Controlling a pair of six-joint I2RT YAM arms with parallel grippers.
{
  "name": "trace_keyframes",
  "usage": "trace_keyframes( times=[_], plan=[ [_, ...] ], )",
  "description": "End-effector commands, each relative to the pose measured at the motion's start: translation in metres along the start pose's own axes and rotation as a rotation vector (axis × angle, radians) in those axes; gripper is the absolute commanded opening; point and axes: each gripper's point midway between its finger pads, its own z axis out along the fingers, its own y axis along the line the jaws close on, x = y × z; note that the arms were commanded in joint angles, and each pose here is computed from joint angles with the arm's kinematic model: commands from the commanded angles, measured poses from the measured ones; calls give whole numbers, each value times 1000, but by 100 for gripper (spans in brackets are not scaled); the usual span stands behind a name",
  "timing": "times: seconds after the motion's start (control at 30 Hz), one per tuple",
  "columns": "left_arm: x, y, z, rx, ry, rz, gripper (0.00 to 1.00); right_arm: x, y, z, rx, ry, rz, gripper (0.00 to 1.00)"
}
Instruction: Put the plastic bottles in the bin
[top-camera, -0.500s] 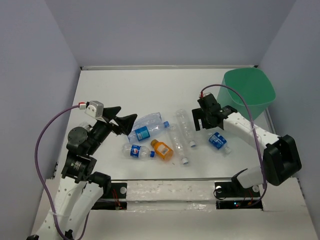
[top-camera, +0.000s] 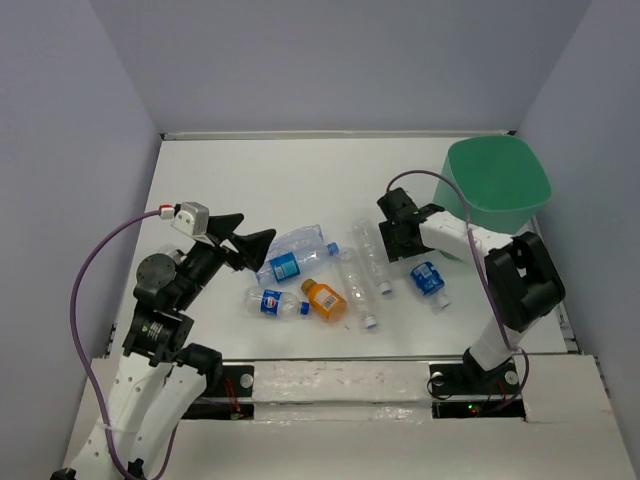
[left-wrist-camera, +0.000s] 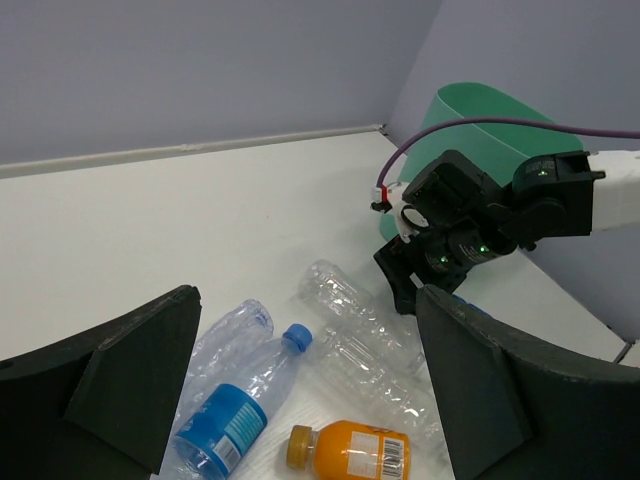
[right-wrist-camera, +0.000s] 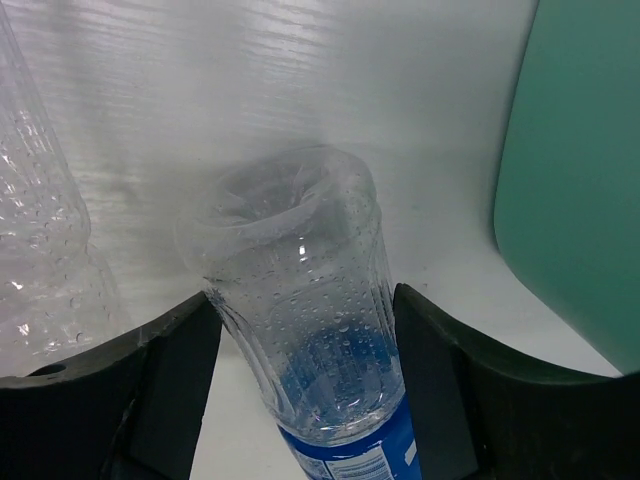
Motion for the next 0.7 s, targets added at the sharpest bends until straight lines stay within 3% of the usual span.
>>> trace_keyframes(
  times=[0.0,0.03,0.13,0.2,0.3,0.33,0.43,0.67],
  plan=[
    [-24,-11,-2,34,-57,32,99,-22,-3,-7,17,-76,17,55],
    [-24,-11,-2,35,-57,32,99,-24,-6,-12,25,-89,21,49],
    [-23,-11,0,38,-51,30,99,-33,-17,-42,36,-146,35,43],
    [-23,-11,0,39,-49,29,99,-50,-20,-81,0,-250,67,43],
    [-21,-11,1,42,-43,27,99,-84,-8,-148,-124,-433,89,39],
    [-22,-13,1,45,-47,28,99,-103,-8,-191,-195,-549,120,37],
    [-22,-12,0,41,-49,28,99,-138,-26,-268,-286,-774,197,35],
    [-21,-11,1,39,-44,27,99,-186,-96,-364,-132,-1098,364,34]
  ],
)
